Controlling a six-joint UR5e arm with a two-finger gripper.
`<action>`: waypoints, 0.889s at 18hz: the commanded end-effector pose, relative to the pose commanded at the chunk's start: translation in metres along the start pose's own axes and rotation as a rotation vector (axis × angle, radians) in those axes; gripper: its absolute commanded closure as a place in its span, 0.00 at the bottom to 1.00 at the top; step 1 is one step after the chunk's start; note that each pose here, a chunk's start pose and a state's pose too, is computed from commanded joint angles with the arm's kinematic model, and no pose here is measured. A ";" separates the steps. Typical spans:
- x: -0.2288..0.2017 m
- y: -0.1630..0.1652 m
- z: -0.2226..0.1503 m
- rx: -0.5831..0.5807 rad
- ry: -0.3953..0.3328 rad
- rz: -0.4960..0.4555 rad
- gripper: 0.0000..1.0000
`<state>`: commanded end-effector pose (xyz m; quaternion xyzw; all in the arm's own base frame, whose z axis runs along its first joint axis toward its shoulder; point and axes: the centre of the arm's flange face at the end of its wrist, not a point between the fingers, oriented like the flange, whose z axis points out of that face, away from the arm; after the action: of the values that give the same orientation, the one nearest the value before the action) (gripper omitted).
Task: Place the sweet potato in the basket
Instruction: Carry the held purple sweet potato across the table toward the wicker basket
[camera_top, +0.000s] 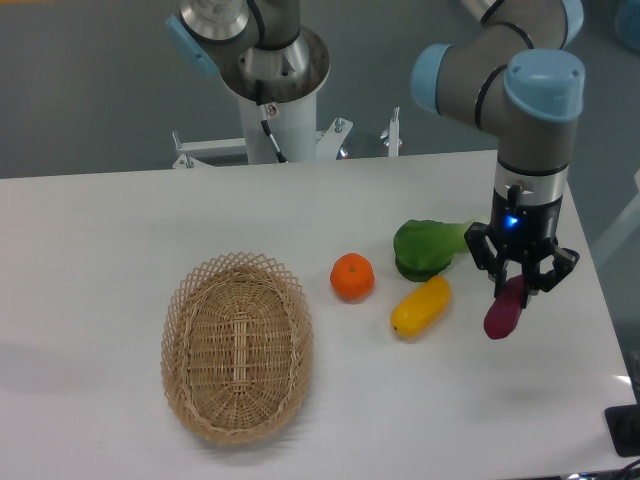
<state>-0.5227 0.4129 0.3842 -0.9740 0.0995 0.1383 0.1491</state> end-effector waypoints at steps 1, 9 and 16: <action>0.002 -0.002 0.002 0.001 0.004 -0.001 0.85; 0.026 -0.043 -0.001 0.014 0.014 -0.051 0.85; 0.081 -0.060 -0.001 0.005 0.073 -0.113 0.85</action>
<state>-0.4322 0.4564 0.3761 -0.9821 0.0503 0.0937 0.1555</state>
